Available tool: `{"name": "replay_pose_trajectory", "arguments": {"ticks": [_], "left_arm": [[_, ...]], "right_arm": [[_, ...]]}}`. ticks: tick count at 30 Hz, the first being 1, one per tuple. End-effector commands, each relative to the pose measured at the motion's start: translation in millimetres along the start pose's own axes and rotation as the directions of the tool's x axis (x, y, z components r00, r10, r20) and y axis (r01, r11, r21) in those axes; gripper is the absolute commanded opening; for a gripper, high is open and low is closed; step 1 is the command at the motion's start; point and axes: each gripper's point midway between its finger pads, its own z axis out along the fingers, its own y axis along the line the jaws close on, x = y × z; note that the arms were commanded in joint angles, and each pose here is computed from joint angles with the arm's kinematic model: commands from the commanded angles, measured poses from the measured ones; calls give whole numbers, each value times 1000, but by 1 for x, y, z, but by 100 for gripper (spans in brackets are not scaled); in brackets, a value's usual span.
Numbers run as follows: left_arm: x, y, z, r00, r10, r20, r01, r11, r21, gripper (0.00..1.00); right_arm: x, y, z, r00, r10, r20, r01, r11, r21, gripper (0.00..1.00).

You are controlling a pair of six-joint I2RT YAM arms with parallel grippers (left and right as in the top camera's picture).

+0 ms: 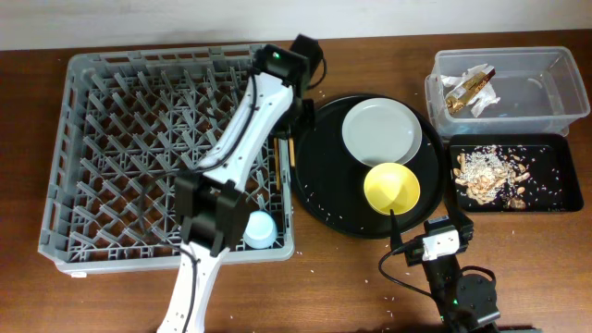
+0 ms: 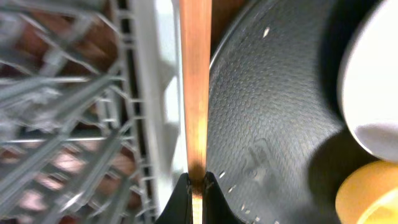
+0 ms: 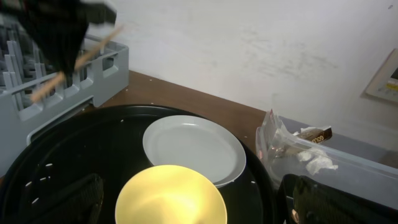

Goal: Sort waste into correct bins and load items into the dishwasher rack
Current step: 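Place the chopsticks upright along the rack's right side, then grasp the yellow bowl with the left gripper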

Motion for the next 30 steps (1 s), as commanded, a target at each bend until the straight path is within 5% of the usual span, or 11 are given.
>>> {"name": "replay_pose_trajectory", "arguments": {"ticks": [1, 4, 6, 13, 14, 18, 21, 24, 30], "left_arm": [[-12, 33, -39, 987, 106, 117, -84, 981, -176, 0], [-15, 45, -39, 991, 72, 113, -51, 982, -179, 0], [-7, 57, -36, 992, -92, 87, 107, 979, -176, 0], [22, 43, 13, 989, -131, -63, 121, 982, -144, 2], [23, 40, 13, 989, -132, -74, 122, 984, -129, 22], [5, 18, -63, 989, -125, 79, 122, 992, 37, 70], [13, -43, -68, 990, 74, 124, -95, 981, 172, 71], [63, -109, -25, 956, 290, 39, -290, 922, 255, 67], [128, -161, 72, 907, 418, -58, -378, 865, 329, 47]], "right_arm": [[4, 0, 0, 1000, -3, -5, 3, 1000, 4, 98], [4, 0, 0, 1000, -3, -5, 3, 1000, 4, 98], [4, 0, 0, 1000, -3, -5, 3, 1000, 4, 98], [4, 0, 0, 1000, -3, -5, 3, 1000, 4, 98], [4, 0, 0, 1000, -3, -5, 3, 1000, 4, 98], [4, 0, 0, 1000, -3, -5, 3, 1000, 4, 98], [4, 0, 0, 1000, -3, -5, 3, 1000, 4, 98], [4, 0, 0, 1000, -3, -5, 3, 1000, 4, 98], [4, 0, 0, 1000, -3, -5, 3, 1000, 4, 99]]}}
